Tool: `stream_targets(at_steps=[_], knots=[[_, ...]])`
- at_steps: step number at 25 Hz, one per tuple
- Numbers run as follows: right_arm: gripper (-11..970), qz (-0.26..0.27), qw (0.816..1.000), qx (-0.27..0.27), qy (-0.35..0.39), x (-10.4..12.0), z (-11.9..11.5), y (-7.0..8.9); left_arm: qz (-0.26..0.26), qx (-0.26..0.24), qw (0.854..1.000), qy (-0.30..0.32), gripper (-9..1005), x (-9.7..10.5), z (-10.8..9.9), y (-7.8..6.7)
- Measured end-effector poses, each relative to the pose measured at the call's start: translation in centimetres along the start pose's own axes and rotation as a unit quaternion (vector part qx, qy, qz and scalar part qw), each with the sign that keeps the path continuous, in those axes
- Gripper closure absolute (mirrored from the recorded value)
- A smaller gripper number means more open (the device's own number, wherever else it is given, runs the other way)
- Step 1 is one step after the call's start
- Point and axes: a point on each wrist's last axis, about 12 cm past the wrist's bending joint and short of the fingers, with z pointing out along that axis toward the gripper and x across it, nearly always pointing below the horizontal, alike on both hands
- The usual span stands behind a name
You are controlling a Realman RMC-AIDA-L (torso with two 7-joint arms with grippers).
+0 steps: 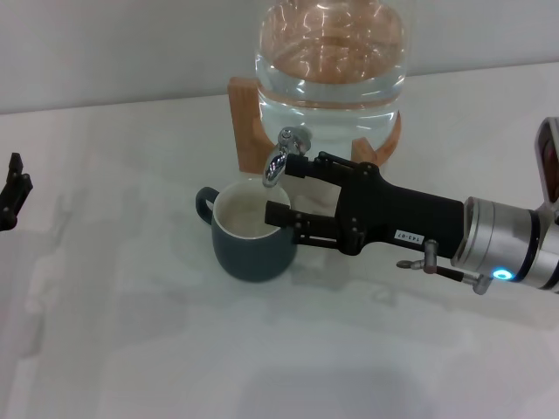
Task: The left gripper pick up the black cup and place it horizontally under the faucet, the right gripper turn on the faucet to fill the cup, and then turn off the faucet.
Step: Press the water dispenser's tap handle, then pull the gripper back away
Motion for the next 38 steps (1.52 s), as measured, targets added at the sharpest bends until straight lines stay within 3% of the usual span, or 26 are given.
stream_targets(at_steps=[38], knots=[[134, -0.016, 1.000, 0.008, -0.003, -0.89, -0.83, 0.05, 0.000, 0.004, 1.000, -0.003, 104, -0.24, 0.47, -0.18]])
